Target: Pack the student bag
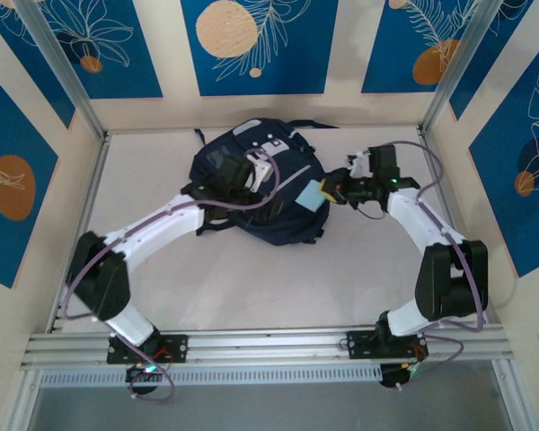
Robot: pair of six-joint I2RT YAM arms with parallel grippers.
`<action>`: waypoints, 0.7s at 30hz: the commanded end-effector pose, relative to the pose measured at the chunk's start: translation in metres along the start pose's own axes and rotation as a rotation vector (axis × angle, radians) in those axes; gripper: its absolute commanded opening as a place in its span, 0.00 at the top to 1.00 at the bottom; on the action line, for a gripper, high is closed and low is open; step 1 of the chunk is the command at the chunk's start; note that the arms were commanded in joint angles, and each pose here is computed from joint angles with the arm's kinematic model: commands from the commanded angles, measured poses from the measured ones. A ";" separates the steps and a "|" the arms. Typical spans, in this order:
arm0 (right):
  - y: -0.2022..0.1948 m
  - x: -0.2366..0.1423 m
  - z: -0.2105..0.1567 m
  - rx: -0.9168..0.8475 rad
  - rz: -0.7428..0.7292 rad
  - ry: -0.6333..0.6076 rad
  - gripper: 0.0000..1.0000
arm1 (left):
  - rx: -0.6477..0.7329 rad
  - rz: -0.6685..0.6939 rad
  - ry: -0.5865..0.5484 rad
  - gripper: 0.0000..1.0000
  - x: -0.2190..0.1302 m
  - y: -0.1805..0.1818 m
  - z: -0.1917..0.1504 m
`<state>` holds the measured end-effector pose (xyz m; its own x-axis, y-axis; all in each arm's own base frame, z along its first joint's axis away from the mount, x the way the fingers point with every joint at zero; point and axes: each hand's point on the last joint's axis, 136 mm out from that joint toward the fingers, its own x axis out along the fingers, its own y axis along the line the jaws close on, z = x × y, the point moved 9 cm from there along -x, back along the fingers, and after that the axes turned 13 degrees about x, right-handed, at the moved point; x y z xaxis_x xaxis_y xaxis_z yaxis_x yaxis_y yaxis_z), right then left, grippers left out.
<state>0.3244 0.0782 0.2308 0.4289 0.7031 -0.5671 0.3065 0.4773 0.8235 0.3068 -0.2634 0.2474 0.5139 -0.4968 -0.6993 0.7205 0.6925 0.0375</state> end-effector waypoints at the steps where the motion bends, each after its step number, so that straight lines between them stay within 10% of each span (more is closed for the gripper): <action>1: -0.020 -0.026 -0.005 0.032 -0.043 -0.041 1.00 | 0.098 0.007 0.060 0.15 0.024 -0.007 0.010; 15: -0.052 -0.084 -0.011 0.119 0.046 -0.180 1.00 | 0.279 0.248 0.208 0.26 0.107 -0.014 0.018; 21: -0.049 -0.076 -0.012 0.117 0.074 -0.164 1.00 | 0.282 0.295 0.197 0.87 0.109 -0.009 0.023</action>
<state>0.2686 0.0005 0.2316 0.5927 0.5938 -0.5441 0.3936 0.3759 0.8389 0.3570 -0.3374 0.1764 0.5727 -0.2265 -0.7879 0.7216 0.5953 0.3534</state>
